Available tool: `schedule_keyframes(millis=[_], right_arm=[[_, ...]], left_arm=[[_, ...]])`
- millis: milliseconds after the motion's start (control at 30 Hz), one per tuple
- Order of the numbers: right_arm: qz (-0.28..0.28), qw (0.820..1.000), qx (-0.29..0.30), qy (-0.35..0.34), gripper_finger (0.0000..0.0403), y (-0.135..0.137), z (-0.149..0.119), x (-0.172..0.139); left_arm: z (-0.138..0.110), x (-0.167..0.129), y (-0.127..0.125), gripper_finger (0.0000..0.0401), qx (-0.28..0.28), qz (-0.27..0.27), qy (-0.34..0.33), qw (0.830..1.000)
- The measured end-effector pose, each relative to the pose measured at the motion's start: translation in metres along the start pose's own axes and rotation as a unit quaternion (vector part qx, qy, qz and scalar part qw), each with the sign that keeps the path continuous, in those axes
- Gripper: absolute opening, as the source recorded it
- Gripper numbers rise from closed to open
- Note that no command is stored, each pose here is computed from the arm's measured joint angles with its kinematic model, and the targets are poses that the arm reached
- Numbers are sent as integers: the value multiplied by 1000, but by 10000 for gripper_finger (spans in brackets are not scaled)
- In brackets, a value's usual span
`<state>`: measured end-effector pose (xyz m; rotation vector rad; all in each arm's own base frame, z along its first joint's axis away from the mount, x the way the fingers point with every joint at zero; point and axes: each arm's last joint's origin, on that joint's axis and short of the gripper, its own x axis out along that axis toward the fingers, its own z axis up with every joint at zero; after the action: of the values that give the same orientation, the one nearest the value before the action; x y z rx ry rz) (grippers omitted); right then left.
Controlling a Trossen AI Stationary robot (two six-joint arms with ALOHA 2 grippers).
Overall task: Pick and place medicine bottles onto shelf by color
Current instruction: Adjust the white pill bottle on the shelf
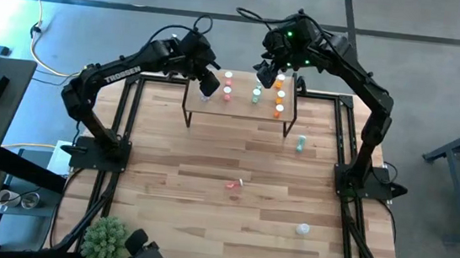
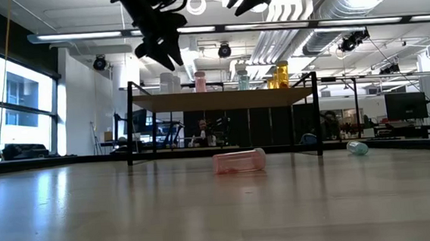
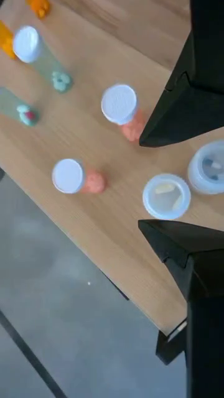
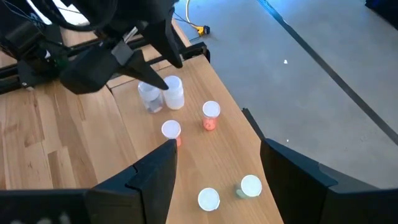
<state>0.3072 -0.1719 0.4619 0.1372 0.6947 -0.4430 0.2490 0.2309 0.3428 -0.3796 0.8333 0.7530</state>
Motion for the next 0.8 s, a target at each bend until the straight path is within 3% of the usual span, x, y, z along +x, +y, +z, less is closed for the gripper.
schedule_keyframes(millis=[433, 800], right_arm=[[1, 1000, 0, 17, 222, 0, -2, 11], [1, 1000, -6, 16, 222, 0, -2, 11]], left_arm=[[-2, 5, 2, 193, 5, 28, 16, 999], [-3, 21, 1, 193, -27, 49, 34, 998]])
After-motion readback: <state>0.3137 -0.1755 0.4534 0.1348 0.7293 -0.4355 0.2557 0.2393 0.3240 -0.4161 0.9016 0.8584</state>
